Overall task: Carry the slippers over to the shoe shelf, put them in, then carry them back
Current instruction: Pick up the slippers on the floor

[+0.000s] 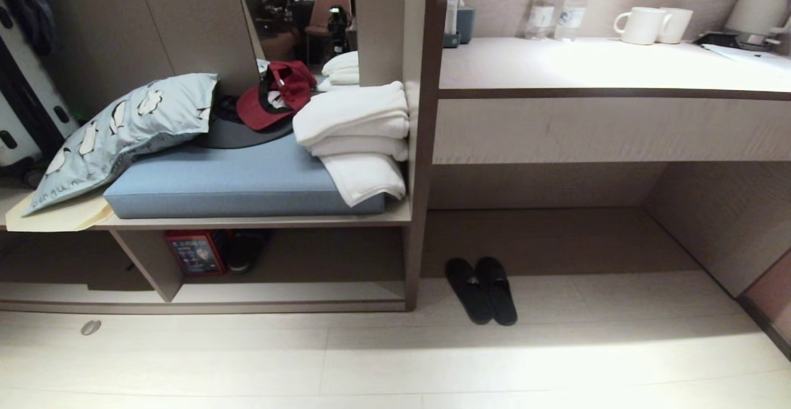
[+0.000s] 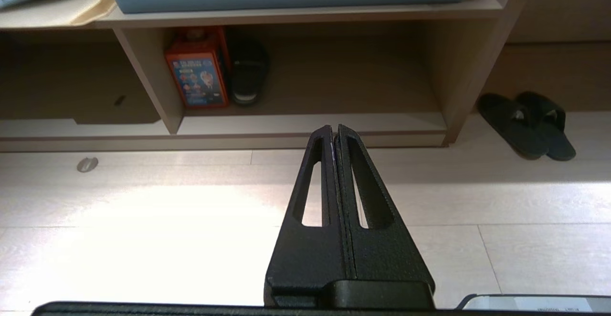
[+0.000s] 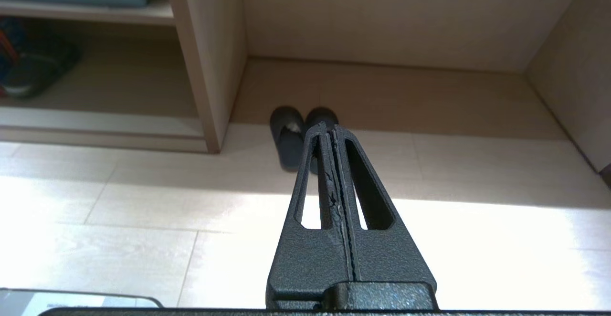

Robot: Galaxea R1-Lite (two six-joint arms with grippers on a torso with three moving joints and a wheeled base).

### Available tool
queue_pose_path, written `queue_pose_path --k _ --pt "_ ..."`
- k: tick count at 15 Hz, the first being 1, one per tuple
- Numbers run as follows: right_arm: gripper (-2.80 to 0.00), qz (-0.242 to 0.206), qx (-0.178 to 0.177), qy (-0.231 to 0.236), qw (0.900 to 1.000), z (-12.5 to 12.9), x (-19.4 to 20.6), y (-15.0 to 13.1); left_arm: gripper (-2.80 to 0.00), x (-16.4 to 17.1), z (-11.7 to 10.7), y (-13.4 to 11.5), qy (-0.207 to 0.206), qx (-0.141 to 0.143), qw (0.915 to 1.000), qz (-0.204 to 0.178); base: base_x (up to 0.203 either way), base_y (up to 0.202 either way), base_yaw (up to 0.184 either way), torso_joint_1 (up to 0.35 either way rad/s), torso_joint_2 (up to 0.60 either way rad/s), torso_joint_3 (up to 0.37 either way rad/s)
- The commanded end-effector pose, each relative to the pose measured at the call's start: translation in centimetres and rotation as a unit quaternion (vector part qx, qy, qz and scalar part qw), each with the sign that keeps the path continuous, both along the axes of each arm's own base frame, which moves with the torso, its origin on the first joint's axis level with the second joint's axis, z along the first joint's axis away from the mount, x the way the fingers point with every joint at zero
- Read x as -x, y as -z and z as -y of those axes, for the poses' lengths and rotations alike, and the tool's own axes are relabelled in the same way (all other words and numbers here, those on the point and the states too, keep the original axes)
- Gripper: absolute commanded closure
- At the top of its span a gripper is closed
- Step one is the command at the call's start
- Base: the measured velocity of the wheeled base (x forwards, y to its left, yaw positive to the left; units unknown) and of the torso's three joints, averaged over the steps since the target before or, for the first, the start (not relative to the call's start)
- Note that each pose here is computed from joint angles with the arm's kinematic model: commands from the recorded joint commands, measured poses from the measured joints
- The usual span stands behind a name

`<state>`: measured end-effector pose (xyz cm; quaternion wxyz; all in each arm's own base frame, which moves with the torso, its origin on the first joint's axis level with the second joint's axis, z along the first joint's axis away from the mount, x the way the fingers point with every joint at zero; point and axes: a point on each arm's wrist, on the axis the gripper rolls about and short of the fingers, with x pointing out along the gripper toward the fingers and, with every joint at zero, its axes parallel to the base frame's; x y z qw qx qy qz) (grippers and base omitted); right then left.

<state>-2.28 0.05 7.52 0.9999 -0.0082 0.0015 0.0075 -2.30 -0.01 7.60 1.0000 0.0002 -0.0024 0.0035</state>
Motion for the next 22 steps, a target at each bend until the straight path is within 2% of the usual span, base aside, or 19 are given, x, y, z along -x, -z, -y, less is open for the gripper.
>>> queue_pose_path --k 1,22 --pt "0.00 0.001 0.000 0.000 1.000 0.00 0.01 0.00 0.00 -0.01 0.00 -0.02 0.000 0.000 1.0000 0.000 0.000 0.000 0.000 0.002 0.00 -0.198" --pt "0.00 0.000 0.000 0.000 1.000 0.00 0.00 0.03 0.00 0.00 0.00 -0.02 0.000 -0.001 1.0000 0.000 0.000 0.000 0.000 0.005 0.00 -0.199"
